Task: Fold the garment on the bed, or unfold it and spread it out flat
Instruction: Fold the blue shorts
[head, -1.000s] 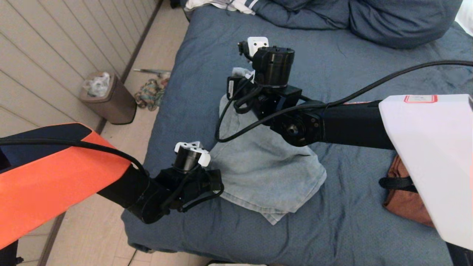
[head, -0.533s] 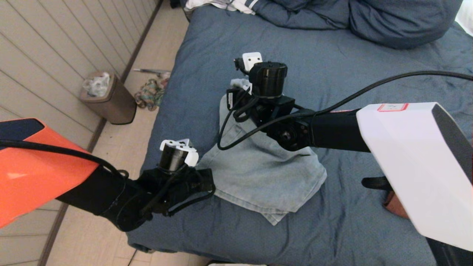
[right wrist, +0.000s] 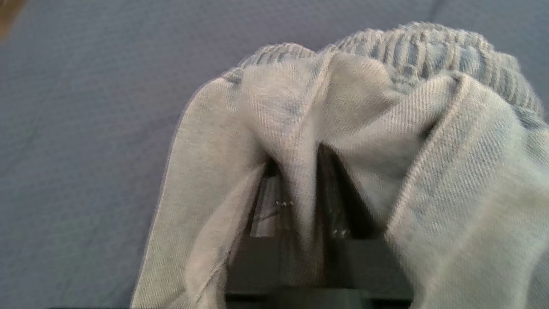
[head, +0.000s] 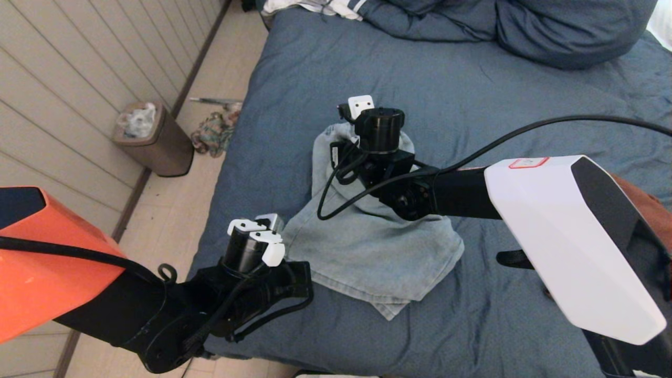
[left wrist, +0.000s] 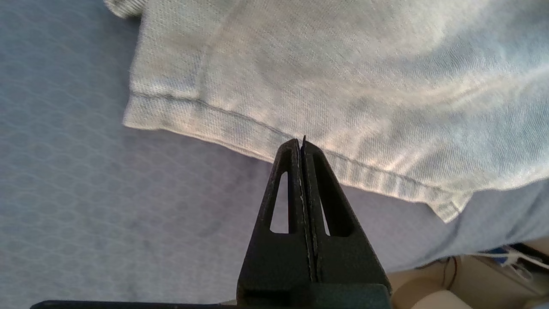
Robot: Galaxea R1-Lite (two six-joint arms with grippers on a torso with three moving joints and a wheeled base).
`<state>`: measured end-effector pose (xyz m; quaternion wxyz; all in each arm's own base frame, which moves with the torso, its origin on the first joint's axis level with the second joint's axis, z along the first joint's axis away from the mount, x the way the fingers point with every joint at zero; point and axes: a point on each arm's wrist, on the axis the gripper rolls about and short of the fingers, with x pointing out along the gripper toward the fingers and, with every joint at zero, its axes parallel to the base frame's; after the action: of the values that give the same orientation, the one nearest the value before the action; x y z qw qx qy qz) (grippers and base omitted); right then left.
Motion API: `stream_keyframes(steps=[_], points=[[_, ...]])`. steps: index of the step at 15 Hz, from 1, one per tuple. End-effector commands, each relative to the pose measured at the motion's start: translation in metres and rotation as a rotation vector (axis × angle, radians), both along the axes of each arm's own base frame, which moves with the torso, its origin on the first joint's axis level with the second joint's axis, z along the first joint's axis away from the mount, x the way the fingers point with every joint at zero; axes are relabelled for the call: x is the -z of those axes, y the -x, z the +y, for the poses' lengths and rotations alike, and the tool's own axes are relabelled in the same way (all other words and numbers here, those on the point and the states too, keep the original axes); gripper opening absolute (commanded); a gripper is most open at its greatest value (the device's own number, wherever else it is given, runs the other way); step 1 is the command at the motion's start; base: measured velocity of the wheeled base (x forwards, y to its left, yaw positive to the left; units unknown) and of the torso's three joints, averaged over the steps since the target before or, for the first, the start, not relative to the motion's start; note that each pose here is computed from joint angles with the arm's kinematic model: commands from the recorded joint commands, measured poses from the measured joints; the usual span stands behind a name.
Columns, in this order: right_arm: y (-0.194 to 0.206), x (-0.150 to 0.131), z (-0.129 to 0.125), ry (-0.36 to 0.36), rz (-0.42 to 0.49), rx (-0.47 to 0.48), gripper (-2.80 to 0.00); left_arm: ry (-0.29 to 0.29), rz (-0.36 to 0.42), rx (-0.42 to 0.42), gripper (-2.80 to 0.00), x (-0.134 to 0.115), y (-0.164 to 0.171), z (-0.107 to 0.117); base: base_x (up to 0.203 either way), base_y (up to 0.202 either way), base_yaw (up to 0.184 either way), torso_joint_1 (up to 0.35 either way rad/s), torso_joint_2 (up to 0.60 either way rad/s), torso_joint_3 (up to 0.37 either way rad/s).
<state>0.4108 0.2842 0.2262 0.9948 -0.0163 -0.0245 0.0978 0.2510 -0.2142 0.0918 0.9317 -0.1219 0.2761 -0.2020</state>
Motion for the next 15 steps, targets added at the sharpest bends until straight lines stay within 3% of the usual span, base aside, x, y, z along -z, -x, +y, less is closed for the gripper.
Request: stream_keyframes(steps=[1,7,10,11,12,15], points=[[0.003,-0.006,-0.001,-0.001,-0.013,0.01,0.0,0.003,-0.001,-0.003,-2.8,0.001,-0.001,0.0,0.0,0.0,0.0,0.0,0.0,0.0],[0.033,-0.067,-0.026,-0.076,-0.05,-0.001,0.0,0.018,-0.014,-0.002,-2.8,-0.006,0.001,0.001,0.0,0.0,0.0,0.0,0.0,0.0],[0.05,-0.083,-0.04,-0.158,0.067,-0.034,0.0,0.038,-0.036,-0.004,-2.8,-0.017,0.004,0.004,0.0,0.0,0.0,0.0,0.0,0.0],[0.055,-0.084,-0.045,-0.181,0.129,-0.042,-0.17,0.048,-0.047,-0.012,-2.8,-0.023,0.004,0.008,0.0,0.0,0.0,0.0,0.0,0.0],[0.062,-0.085,-0.051,-0.201,0.209,-0.048,-2.8,0.063,-0.063,-0.027,-2.8,-0.03,0.002,0.012,0.0,0.0,0.0,0.0,0.0,0.0],[0.088,-0.086,-0.078,-0.273,0.534,-0.134,-2.8,0.076,-0.077,-0.052,-2.8,-0.044,0.001,0.021,0.0,0.0,0.0,0.0,0.0,0.0]])
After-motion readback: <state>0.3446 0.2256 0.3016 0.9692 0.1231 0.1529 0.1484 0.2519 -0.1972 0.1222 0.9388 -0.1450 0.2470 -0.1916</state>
